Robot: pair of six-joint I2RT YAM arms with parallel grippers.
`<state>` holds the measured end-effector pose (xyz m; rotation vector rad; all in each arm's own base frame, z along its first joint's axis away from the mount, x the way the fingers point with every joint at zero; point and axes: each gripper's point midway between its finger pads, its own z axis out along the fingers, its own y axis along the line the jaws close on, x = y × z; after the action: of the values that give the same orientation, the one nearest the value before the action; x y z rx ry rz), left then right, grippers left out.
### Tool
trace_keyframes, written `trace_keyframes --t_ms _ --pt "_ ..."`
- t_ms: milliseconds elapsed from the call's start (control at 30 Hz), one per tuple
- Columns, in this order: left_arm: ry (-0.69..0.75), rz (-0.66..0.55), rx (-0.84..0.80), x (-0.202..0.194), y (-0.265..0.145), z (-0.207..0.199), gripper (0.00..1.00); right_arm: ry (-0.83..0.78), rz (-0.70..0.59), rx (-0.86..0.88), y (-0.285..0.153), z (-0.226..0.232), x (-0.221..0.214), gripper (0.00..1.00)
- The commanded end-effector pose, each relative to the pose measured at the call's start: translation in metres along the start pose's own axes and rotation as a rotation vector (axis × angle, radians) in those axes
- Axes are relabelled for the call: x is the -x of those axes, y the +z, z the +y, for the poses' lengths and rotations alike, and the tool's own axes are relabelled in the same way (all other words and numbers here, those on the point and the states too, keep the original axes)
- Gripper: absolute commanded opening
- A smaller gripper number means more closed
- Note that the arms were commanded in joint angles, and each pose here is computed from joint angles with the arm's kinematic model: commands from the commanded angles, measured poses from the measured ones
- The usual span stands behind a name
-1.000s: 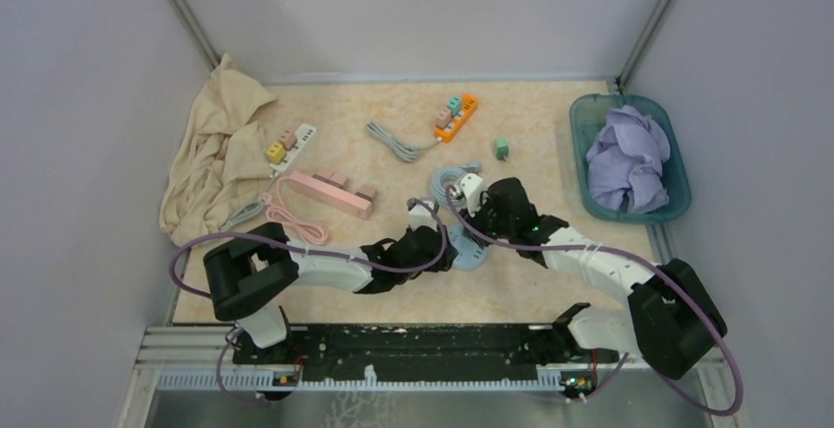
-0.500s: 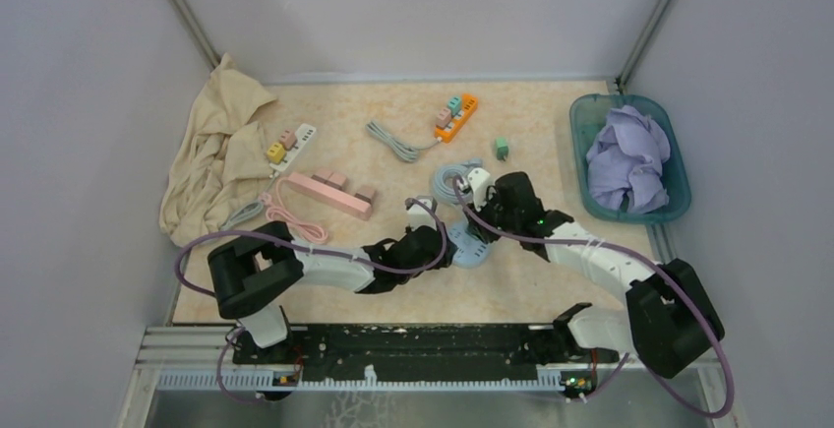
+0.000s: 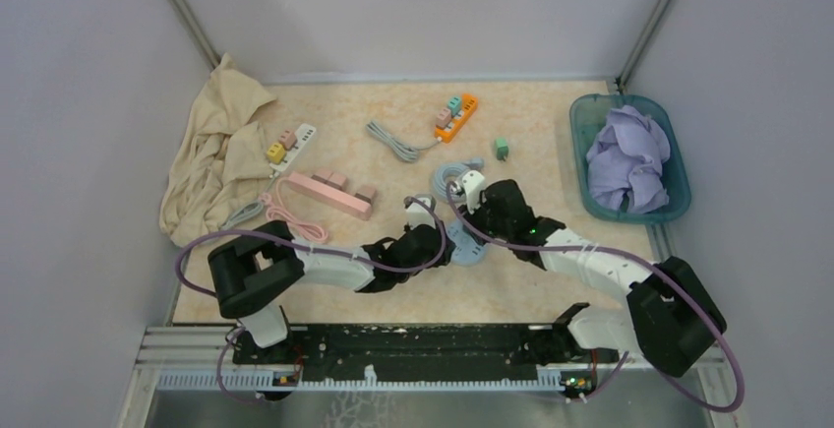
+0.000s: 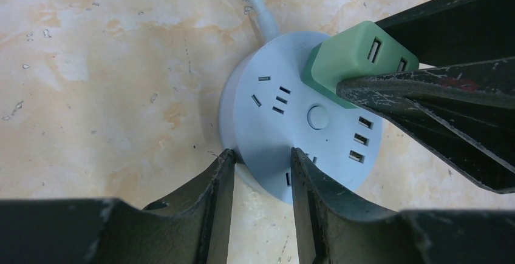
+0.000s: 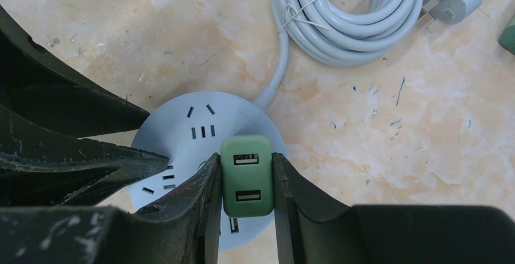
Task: Pull the plug off the socket
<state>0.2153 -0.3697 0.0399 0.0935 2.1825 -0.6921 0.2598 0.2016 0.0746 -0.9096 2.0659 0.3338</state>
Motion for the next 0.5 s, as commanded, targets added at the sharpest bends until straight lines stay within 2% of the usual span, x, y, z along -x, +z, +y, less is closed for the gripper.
trace_keyframes --t_ms 0,133,367,467 --pt "0.087 0.198 0.07 -0.061 -0.004 0.036 0.43 0.096 -0.148 0.108 0.001 0.024 0.052 0.0" --pt "0.09 0.195 0.069 -0.059 -0.006 0.035 0.43 0.126 -0.118 0.276 -0.011 0.03 0.047 0.0" --pt "0.1 0.199 0.063 -0.06 -0.007 0.036 0.43 -0.044 -0.185 0.435 -0.028 0.056 0.031 0.0" --pt "0.1 0.198 0.051 -0.061 -0.008 0.036 0.43 -0.08 -0.185 0.44 -0.027 0.059 0.03 0.0"
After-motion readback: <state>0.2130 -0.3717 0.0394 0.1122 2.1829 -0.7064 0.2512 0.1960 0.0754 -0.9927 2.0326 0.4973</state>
